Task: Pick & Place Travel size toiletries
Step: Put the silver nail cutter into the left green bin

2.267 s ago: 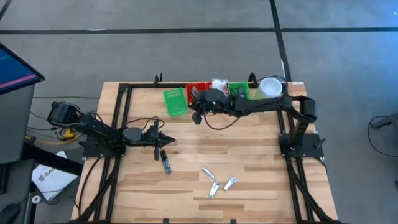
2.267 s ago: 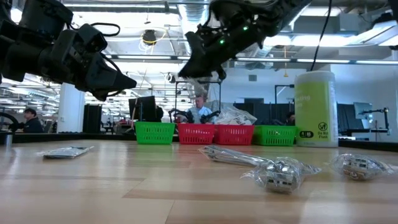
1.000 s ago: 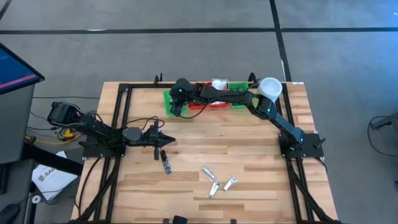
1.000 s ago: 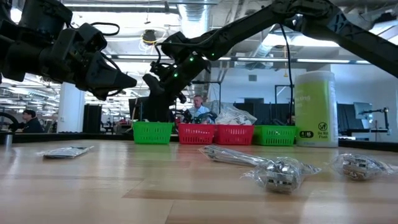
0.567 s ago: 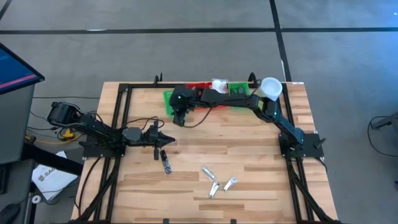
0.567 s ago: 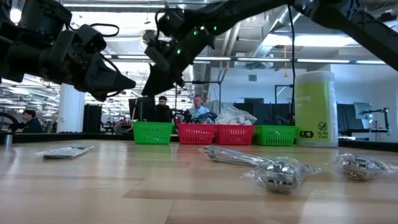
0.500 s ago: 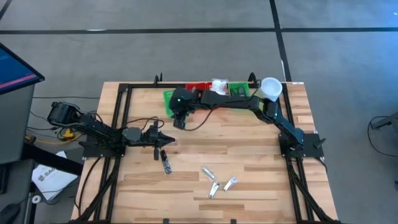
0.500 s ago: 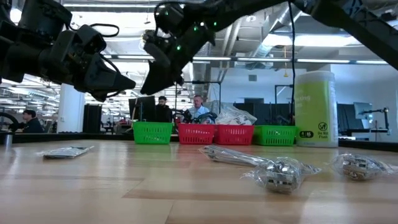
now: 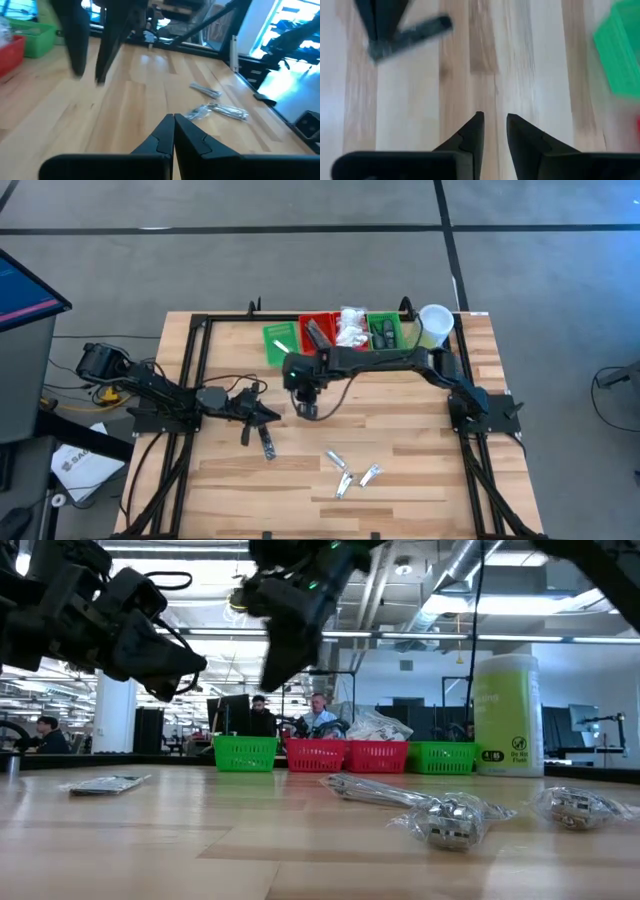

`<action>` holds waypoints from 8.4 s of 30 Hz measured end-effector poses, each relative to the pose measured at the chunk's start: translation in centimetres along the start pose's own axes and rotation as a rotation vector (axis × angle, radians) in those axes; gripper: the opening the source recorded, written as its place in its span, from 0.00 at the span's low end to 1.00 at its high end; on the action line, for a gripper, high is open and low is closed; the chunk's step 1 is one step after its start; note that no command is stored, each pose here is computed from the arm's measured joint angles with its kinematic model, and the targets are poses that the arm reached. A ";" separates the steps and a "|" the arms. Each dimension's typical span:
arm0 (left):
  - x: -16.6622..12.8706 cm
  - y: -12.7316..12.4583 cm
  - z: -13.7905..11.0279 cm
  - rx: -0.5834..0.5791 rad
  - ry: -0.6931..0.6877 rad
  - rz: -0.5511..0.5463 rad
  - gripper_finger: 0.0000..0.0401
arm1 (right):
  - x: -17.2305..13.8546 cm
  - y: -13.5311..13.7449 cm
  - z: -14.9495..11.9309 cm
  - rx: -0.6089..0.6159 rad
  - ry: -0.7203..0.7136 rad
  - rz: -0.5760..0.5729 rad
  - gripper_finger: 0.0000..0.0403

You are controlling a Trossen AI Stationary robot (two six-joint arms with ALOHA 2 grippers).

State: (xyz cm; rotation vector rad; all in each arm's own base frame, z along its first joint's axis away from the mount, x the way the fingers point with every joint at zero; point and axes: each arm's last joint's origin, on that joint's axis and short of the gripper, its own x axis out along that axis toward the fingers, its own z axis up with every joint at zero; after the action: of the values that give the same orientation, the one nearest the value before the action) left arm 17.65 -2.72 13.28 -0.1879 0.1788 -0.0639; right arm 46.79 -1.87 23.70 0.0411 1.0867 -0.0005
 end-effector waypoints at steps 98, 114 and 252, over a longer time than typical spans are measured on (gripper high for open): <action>18.4 -1.4 -4.1 0.335 0.365 -0.270 0.08 | -7.0 14.2 -15.5 0.138 -0.238 -0.093 0.18; 13.9 -1.3 1.5 0.372 0.322 -0.027 0.08 | -7.0 14.1 -15.5 0.100 -0.231 -0.102 0.18; 2.9 4.4 5.7 -0.055 -0.111 0.390 0.24 | 6.4 16.8 -18.0 -0.416 -0.014 0.266 0.16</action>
State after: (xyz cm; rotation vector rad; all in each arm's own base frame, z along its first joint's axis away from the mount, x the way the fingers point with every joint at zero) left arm 21.72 2.40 17.48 -0.2080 0.1037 0.3391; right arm 34.22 15.67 10.27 -0.1885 1.0429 0.4624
